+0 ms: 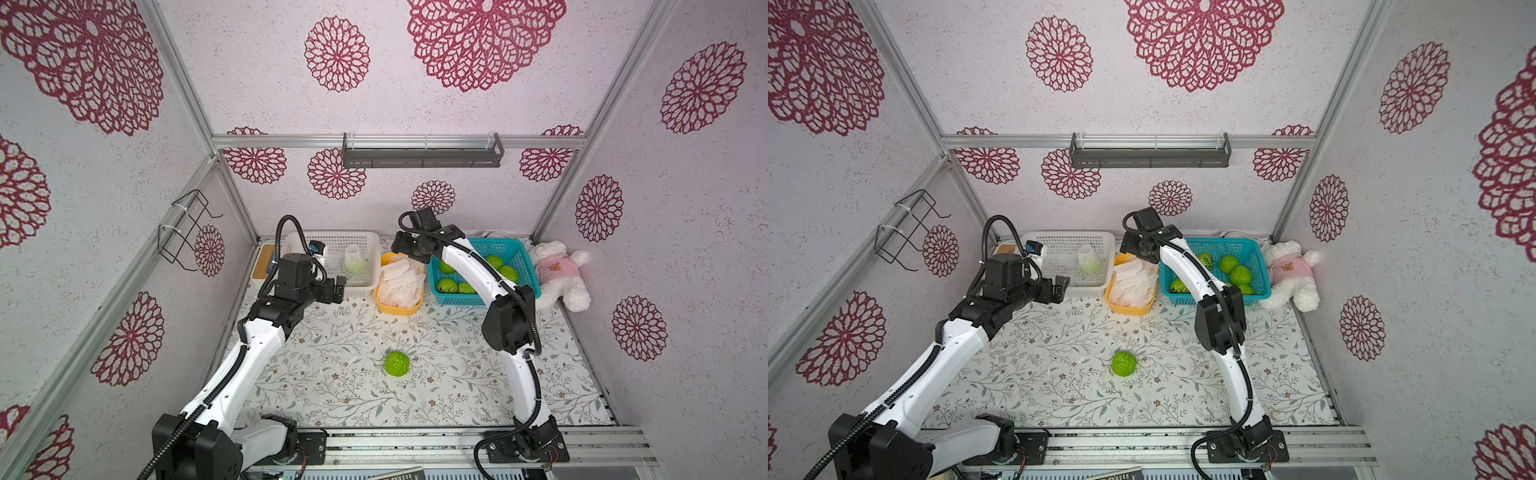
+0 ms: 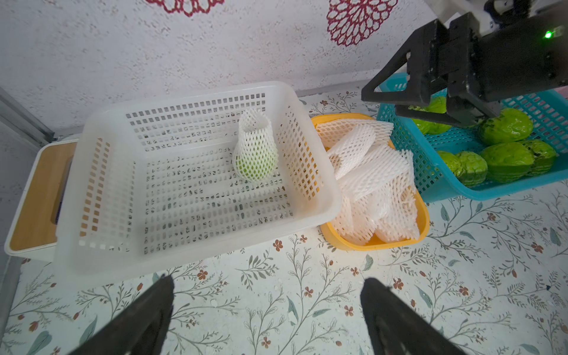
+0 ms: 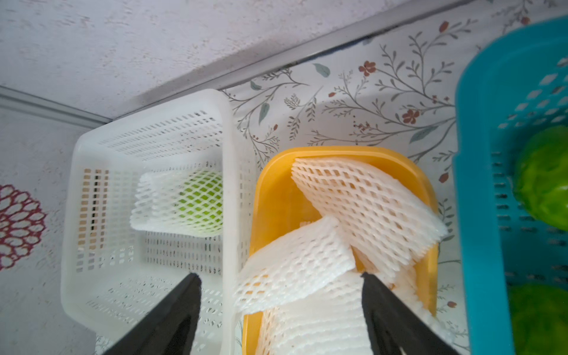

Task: Sleeve custard apples in foam nets
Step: Pick up the foam net from the storage box.

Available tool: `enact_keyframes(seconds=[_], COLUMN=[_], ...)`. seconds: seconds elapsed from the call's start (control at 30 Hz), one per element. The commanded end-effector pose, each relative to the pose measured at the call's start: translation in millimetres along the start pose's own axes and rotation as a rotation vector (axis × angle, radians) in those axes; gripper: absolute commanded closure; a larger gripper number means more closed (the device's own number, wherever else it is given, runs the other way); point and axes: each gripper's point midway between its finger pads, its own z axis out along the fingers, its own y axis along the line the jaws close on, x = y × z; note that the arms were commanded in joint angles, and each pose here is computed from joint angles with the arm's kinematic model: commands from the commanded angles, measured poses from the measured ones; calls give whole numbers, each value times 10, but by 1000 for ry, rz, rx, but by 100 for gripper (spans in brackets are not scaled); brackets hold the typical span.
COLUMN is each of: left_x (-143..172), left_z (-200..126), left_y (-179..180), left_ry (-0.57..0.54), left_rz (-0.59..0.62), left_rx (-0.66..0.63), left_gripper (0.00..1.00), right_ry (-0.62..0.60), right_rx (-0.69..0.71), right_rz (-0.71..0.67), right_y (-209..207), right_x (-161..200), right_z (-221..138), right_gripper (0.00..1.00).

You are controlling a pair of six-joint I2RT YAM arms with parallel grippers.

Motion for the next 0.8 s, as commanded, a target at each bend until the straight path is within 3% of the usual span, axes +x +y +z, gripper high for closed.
enact_keyframes(seconds=[0.0, 0.37, 0.77], left_x=[-58, -46, -41], left_z=[-42, -78, -79], left_y=[85, 72, 54], left_ry=[-34, -36, -34], left_rz=[-17, -23, -35], left_rx=[-38, -31, -21], left_gripper=[3, 3, 3], right_ry=[-26, 23, -57], right_rx=[49, 113, 136], right_rz=[81, 28, -44], right_y=[-26, -94, -9], right_x=[-11, 273, 144], right_z=[-11, 382, 210], right_gripper=[17, 28, 69])
